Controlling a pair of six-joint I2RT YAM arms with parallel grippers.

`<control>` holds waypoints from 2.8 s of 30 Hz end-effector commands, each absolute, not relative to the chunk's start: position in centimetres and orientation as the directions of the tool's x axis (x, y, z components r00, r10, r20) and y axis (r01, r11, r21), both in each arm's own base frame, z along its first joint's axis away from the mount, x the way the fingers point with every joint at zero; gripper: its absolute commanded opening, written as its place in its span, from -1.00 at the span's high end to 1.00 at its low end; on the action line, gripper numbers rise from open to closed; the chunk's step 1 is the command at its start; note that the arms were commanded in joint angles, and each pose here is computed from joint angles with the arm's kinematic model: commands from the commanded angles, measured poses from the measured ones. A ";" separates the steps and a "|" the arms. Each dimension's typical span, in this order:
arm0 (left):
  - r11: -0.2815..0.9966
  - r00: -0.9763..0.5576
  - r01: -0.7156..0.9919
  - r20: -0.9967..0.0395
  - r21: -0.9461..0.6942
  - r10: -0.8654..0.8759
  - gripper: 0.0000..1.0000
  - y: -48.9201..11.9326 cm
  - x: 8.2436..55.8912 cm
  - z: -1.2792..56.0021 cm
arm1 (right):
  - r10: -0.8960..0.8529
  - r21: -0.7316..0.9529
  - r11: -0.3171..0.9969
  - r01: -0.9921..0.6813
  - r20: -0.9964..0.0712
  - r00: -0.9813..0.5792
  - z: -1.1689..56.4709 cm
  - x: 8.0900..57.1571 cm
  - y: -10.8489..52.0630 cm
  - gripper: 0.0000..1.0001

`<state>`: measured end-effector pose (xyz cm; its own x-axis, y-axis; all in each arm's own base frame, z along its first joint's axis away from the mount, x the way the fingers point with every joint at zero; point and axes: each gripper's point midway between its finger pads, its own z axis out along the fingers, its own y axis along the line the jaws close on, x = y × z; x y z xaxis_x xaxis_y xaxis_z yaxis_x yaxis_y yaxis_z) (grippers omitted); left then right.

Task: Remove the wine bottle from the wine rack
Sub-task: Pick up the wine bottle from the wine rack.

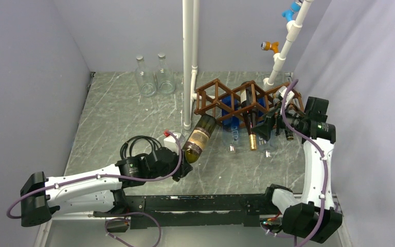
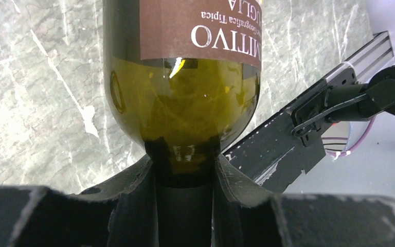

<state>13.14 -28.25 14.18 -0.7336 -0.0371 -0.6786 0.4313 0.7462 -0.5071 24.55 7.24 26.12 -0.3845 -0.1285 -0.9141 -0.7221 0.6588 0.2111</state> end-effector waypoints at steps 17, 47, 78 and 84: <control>0.670 -0.686 0.528 -0.727 -0.523 -0.027 1.00 -29.5 12.6 19.2 | -0.421 -0.105 0.187 -0.977 -0.907 0.017 28.3 21.4 15.5 -0.90; 0.617 -0.843 0.409 -0.537 -0.672 -0.026 1.00 -30.1 11.8 20.1 | -0.429 -0.337 -0.516 -0.787 -0.693 0.579 20.9 18.8 26.6 -0.99; 0.448 -0.934 0.296 -0.353 -0.844 -0.048 1.00 -30.1 11.9 21.3 | -0.515 -0.361 -0.552 -0.752 -0.561 0.648 13.5 18.8 30.7 -0.85; 0.427 -0.938 0.294 -0.345 -0.855 -0.043 1.00 -30.2 11.8 21.6 | -0.517 -0.367 -0.536 -0.760 -0.569 0.640 12.7 18.9 31.1 -0.84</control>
<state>10.51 -28.19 16.20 -0.9774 -0.0142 -0.2107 0.1598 0.6027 -0.7818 18.71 30.43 12.07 0.6380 -0.5295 -0.5590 -0.7573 -0.5630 -0.3310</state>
